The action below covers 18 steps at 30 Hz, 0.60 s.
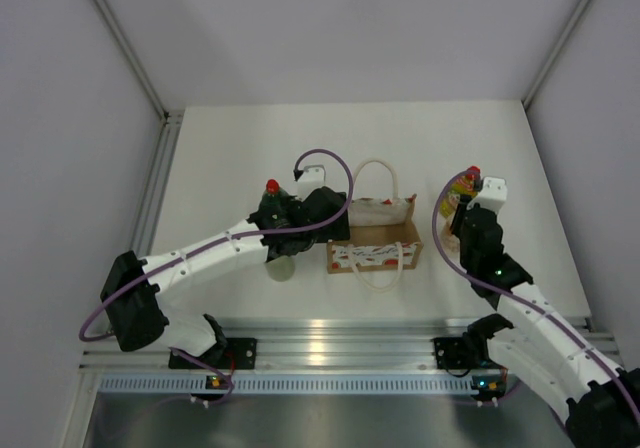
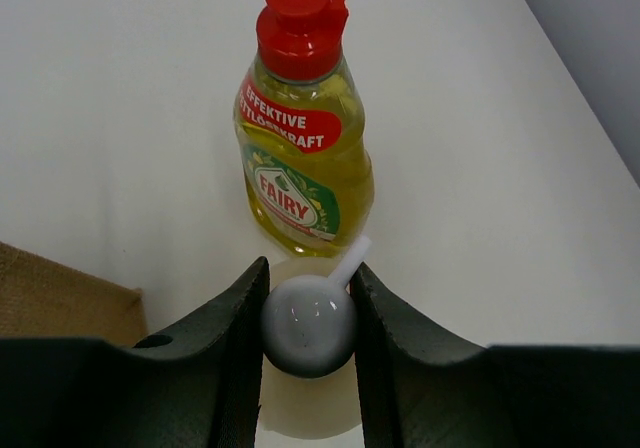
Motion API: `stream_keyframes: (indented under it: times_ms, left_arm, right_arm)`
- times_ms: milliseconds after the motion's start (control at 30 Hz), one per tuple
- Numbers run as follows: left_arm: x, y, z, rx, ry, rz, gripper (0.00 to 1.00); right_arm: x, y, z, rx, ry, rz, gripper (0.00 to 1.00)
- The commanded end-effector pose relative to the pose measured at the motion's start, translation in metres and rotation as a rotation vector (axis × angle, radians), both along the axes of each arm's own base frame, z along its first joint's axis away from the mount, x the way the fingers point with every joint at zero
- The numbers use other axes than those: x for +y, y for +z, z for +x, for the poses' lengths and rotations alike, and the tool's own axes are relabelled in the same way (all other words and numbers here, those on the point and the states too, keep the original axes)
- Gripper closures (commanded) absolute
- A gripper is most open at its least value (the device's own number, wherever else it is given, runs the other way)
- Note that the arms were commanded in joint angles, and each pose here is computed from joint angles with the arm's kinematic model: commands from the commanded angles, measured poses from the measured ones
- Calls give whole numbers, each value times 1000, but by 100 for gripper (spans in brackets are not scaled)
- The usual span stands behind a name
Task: Take the personal care products out of the canvas bag
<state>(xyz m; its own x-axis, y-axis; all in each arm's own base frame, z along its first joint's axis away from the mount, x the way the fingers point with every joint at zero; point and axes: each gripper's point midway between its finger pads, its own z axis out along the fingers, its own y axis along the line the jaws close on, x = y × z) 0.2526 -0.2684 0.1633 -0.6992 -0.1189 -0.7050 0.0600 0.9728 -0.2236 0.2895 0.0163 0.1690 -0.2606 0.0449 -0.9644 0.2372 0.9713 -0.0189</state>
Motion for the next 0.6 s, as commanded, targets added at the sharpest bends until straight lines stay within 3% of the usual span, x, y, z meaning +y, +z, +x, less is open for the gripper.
stream_keyframes:
  times_ms: [0, 300, 333, 367, 433, 467, 533, 567]
  left_arm:
    - [-1, 11, 3, -39, 7, -32, 2]
    - [-1, 10, 3, -38, 7, -33, 2]
    - [-2, 10, 2, -37, 6, -34, 2]
    - [-1, 10, 3, -36, 6, -34, 2]
    - [-1, 10, 3, -38, 7, -35, 2]
    - [-1, 10, 2, -37, 6, -31, 2]
    - [0, 11, 2, -40, 4, -33, 2]
    - [0, 12, 2, -41, 3, -33, 2]
  right_arm:
    - [0, 62, 17, -288, -27, 138, 100]
    - [-4, 46, 7, -298, -34, 156, 98]
    - [-4, 46, 5, -302, -34, 158, 92]
    - [-5, 43, 4, -297, -34, 157, 74]
    - [-6, 44, 1, -305, -36, 164, 61]
    - [-7, 44, 0, -304, -38, 163, 48]
    - [-7, 49, -2, -319, -37, 175, 36]
    - [-6, 50, -2, -322, -34, 178, 14]
